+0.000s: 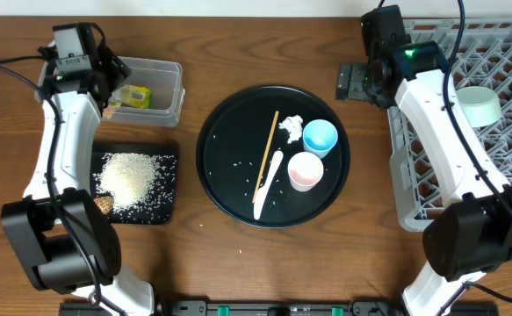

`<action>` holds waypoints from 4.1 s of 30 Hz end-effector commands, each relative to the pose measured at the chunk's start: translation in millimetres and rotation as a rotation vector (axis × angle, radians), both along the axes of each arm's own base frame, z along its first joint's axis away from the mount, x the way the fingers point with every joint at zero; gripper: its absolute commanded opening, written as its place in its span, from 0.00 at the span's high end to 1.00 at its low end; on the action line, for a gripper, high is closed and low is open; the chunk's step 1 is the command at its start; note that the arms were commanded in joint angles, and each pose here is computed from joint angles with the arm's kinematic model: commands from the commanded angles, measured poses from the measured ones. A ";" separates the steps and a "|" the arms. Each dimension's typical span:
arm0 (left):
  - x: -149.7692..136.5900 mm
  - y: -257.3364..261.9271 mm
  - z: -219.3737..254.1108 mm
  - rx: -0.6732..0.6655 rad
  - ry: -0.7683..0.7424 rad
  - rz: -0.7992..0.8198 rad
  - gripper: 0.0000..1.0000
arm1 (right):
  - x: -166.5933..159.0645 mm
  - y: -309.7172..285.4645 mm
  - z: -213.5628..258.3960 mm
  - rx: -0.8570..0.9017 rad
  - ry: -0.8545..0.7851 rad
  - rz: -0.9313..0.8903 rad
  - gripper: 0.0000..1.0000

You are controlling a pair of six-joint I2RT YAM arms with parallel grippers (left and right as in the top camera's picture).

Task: Sort waste into correct bins and load items into the dishwasher rack
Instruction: 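Open the left gripper to drop the wrapper into the container, then move the left gripper back over the tray to the white tissue, then lower the left gripper and grasp the crumpled white tissue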

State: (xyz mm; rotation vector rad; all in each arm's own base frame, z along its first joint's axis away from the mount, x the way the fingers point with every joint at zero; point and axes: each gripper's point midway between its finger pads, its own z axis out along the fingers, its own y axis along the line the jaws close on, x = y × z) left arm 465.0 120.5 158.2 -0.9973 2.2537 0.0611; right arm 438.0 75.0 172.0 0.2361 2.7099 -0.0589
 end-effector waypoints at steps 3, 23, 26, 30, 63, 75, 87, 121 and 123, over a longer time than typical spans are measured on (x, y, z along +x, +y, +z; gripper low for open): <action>-12.9 0.8 24.6 0.041 -0.009 -0.030 0.07 | 1.0 -3.0 18.0 0.008 -0.045 -0.016 0.01; -8.5 -220.1 46.8 -0.352 -0.098 -0.645 0.07 | 1.0 -3.0 18.0 0.009 -0.045 -0.016 0.01; -8.3 -259.4 20.1 -0.347 -0.041 -0.714 0.07 | 1.0 -3.0 18.1 0.008 -0.046 -0.016 0.01; -5.8 -300.7 -8.8 -0.373 -0.005 -0.767 0.07 | 1.0 -3.0 18.1 0.009 -0.046 -0.016 0.01; -26.4 -406.0 -112.2 -0.361 0.127 -0.833 0.12 | 1.0 -3.0 18.0 0.008 -0.045 -0.016 0.01; -27.7 -404.8 -119.0 -0.299 0.132 -0.780 0.13 | 1.0 -3.0 18.0 0.009 -0.045 -0.016 0.01; -26.6 -399.5 -143.9 -0.272 0.166 -0.759 0.15 | 1.0 -3.0 18.1 0.009 -0.046 -0.016 0.01; -17.5 -384.0 -130.5 -0.257 0.143 -0.730 0.71 | 1.0 -3.0 18.0 0.009 -0.045 -0.016 0.01; -16.6 -380.2 -131.0 -0.257 0.147 -0.722 0.74 | 1.0 -3.0 18.0 0.009 -0.045 -0.016 0.01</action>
